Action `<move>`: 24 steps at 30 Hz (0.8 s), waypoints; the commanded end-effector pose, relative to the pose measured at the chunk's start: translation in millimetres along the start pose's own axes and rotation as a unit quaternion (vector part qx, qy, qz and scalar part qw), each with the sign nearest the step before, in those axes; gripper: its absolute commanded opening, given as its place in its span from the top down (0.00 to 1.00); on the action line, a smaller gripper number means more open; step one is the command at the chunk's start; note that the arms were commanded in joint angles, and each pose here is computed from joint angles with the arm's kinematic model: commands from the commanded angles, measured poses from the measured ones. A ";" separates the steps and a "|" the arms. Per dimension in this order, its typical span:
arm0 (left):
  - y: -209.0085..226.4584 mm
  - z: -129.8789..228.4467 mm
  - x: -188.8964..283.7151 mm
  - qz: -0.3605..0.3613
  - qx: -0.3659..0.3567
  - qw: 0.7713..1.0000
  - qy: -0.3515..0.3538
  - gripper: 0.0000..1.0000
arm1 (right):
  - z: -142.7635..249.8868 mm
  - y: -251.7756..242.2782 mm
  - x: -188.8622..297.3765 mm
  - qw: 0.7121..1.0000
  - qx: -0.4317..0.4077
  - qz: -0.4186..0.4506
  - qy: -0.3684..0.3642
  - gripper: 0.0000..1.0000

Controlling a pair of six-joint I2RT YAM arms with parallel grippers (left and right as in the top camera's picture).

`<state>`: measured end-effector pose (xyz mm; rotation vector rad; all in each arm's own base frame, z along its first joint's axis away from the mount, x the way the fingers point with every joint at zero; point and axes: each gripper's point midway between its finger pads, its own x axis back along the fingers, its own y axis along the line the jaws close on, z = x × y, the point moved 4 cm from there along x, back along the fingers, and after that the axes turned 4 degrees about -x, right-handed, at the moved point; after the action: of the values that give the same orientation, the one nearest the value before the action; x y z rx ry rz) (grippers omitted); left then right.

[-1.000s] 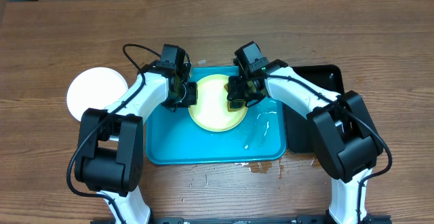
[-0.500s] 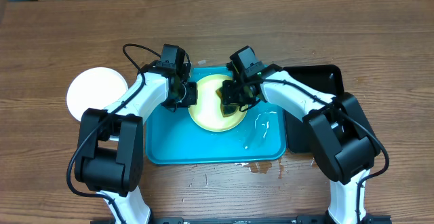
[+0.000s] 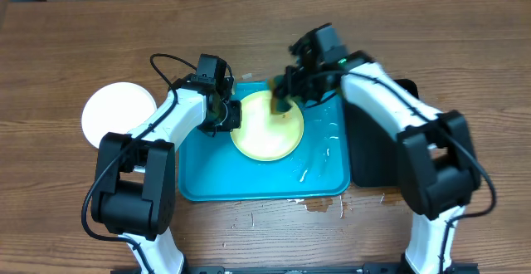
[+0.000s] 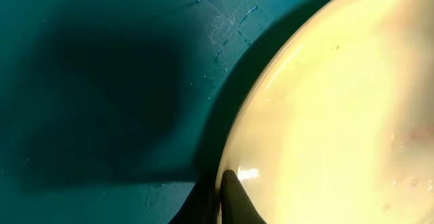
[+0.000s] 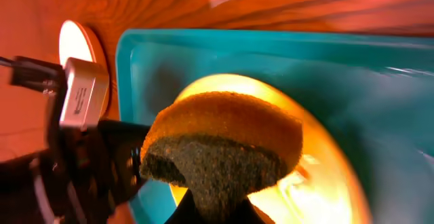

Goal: Clean dirty plates on tray and stack at the side
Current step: 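Scrub the yellow-green plate's surface with the sponge in the right gripper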

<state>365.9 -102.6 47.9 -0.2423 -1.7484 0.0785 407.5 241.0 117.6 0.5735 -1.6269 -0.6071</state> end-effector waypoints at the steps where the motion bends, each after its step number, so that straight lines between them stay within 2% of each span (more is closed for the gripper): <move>1: 0.4 7.1 -7.5 -0.005 -0.012 1.000 0.016 0.95 | -7.5 16.7 44.9 0.999 0.033 -0.024 -0.022 0.96; 3: 0.3 7.0 -7.4 -0.005 -0.012 1.000 0.015 0.95 | -5.4 13.0 46.5 0.999 0.028 -0.019 -0.016 0.96; 8: 0.4 7.2 -7.5 -0.005 -0.012 1.000 0.016 0.95 | 3.2 16.7 31.7 0.996 0.086 -0.006 -0.003 0.96; 15: 0.4 7.3 -7.5 -0.005 -0.012 1.000 0.016 0.95 | 4.9 -2.5 -9.3 0.980 0.127 0.147 -0.041 0.96; 19: 0.4 7.2 -7.5 -0.005 -0.012 1.000 0.016 0.95 | 10.1 -4.4 -34.7 0.969 0.161 0.184 -0.047 0.96; 24: 0.3 7.3 -7.4 -0.005 -0.012 1.000 0.016 0.95 | 11.5 -15.2 -51.2 0.964 0.164 0.203 -0.043 0.96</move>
<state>365.5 -102.5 47.8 -0.2417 -1.7462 0.0783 391.6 273.0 76.1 0.4990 -1.8280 -0.1075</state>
